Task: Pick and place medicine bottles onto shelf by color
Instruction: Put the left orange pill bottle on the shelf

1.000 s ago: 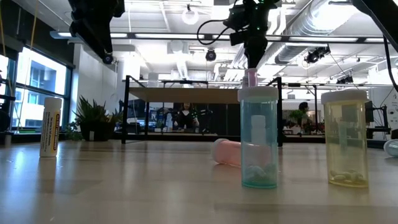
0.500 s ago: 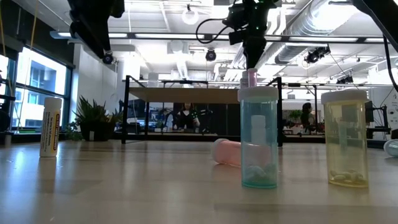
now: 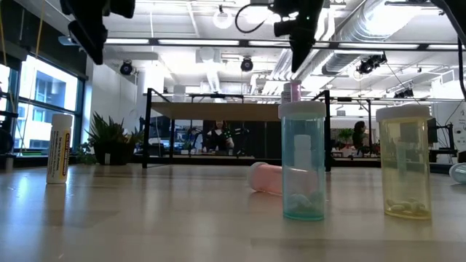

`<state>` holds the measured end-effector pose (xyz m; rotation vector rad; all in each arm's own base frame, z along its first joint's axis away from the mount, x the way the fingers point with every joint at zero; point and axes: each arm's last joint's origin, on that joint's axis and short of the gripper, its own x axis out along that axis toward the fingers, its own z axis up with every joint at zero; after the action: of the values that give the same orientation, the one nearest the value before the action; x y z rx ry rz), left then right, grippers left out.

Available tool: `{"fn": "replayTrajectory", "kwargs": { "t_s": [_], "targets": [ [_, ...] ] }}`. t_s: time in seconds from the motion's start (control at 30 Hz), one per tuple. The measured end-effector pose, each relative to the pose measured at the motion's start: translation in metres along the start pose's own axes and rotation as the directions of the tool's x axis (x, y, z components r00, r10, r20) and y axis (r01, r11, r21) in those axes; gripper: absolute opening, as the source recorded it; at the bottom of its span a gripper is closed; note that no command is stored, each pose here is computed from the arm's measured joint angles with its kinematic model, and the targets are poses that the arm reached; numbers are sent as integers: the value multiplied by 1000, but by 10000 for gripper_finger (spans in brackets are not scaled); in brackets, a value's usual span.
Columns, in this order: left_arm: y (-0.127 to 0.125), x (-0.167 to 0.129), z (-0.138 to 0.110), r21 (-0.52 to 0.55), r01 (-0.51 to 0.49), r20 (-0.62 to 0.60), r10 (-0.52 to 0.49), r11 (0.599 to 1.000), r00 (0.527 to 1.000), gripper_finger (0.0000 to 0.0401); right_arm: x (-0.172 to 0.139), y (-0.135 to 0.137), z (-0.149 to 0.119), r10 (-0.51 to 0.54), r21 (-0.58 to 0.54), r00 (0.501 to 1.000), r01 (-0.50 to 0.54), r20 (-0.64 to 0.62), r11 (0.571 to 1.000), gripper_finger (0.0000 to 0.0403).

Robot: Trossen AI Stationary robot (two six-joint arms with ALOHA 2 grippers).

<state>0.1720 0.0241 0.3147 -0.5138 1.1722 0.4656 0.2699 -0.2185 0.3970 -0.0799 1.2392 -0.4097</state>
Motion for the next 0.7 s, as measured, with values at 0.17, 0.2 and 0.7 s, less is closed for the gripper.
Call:
{"fn": "replayTrajectory", "kwargs": {
  "t_s": [0.17,0.2,0.7],
  "targets": [
    [-13,-1,-9,7,20,-13,-20,1000,1000,248,-19,-1,-4,-40,56,997,36,69,998,240],
    [-16,0,-11,15,20,-13,-19,1000,1000,248,-24,0,-5,-46,58,996,41,81,997,240],
    [-51,56,-80,129,153,-65,-146,980,987,248,-50,0,-14,-82,123,983,63,162,990,240]
  ]
}}
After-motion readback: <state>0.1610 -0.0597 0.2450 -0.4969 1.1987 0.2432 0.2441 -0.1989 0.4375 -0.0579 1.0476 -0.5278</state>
